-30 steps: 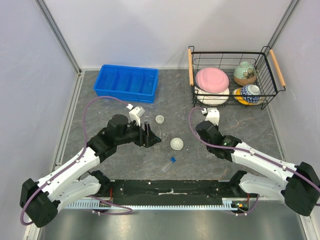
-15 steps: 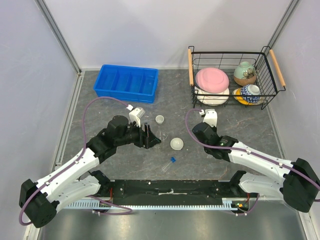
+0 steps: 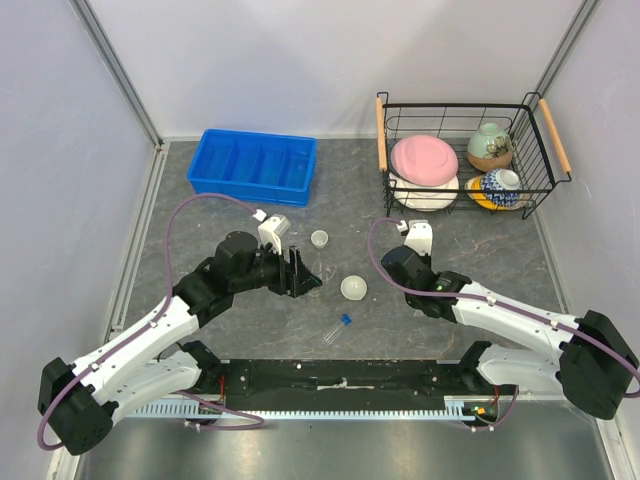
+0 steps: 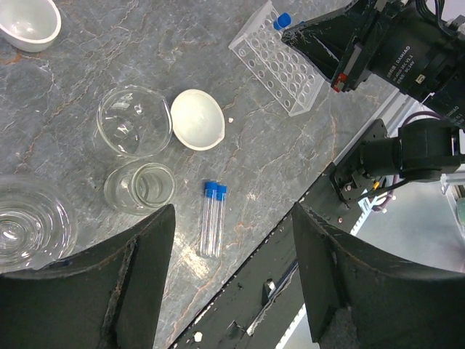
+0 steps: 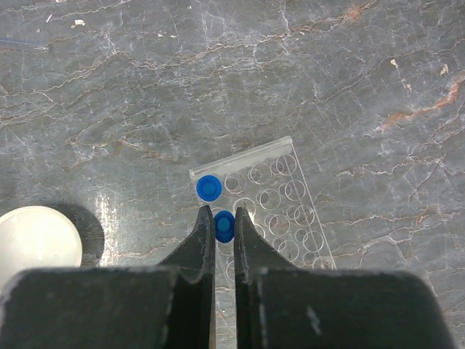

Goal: Organize the chemistry lab equipment

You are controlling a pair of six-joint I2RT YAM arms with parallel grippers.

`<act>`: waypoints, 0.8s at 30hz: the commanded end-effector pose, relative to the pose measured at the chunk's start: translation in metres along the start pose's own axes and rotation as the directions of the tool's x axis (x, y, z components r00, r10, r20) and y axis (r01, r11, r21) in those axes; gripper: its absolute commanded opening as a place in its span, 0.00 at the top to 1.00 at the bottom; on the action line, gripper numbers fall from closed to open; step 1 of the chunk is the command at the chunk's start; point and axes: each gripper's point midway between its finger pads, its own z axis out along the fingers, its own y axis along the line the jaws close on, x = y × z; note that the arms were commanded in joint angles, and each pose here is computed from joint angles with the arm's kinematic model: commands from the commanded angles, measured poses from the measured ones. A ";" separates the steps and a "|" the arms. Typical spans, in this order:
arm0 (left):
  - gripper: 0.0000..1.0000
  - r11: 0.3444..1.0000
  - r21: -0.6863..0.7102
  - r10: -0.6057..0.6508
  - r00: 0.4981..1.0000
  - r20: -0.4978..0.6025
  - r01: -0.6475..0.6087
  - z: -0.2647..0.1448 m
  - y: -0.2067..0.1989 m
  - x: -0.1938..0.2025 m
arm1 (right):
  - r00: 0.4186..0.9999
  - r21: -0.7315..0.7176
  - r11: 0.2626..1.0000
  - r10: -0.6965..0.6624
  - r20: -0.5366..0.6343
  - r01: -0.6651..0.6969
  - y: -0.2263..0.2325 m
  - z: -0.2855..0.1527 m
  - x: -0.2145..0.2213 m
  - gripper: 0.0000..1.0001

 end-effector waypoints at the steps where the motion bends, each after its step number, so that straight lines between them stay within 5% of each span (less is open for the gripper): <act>1: 0.28 0.999 0.001 0.050 0.999 0.017 -0.050 0.000 -0.001 -0.004 | 0.999 0.010 1.000 0.029 0.028 -0.029 0.001 0.002 -0.004 0.91; 13: 0.28 0.999 -0.004 0.051 0.999 0.004 -0.051 0.003 0.000 -0.003 | 0.999 0.010 0.999 0.034 0.024 -0.034 0.002 0.004 -0.001 0.74; 24: 0.28 0.999 -0.012 0.051 0.999 -0.003 -0.051 0.005 0.001 -0.002 | 0.999 0.008 0.999 0.042 0.026 -0.042 0.002 0.004 -0.001 0.72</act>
